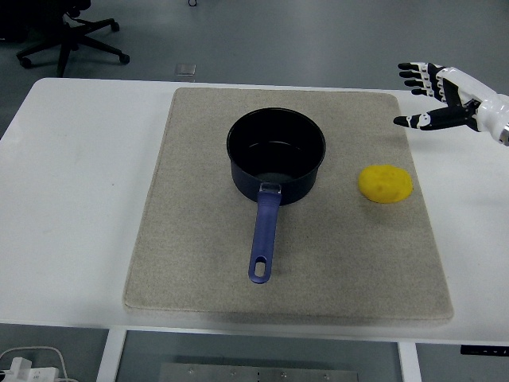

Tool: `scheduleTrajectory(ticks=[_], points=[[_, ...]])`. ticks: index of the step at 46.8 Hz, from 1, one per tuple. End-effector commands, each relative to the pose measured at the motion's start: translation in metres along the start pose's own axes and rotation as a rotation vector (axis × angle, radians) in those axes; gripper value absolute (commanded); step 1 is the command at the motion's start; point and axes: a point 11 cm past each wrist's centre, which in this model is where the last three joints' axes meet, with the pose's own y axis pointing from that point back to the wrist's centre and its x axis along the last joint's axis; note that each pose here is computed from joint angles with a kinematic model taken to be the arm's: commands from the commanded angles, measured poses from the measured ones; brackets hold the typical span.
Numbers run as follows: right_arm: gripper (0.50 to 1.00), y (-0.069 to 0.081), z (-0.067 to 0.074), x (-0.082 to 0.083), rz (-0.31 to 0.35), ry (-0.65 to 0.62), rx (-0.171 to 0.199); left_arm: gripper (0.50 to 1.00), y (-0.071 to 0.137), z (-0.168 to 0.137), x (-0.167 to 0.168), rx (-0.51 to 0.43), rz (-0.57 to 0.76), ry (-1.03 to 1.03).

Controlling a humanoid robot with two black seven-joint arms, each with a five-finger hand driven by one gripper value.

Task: Put the potato in the blue pot

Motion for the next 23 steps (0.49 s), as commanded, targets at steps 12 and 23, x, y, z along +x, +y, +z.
scheduleTrajectory(ticks=[12,23], points=[[0.936,0.009,0.001,-0.031,-0.195,0.295,-0.006,0.994,0.0,0.0,0.0,0.0,0.0,0.0],[0.936,0.013,0.014,-0.048,-0.266,0.349,-0.036,0.994,0.0,0.0,0.0,0.0,0.0,0.0]])
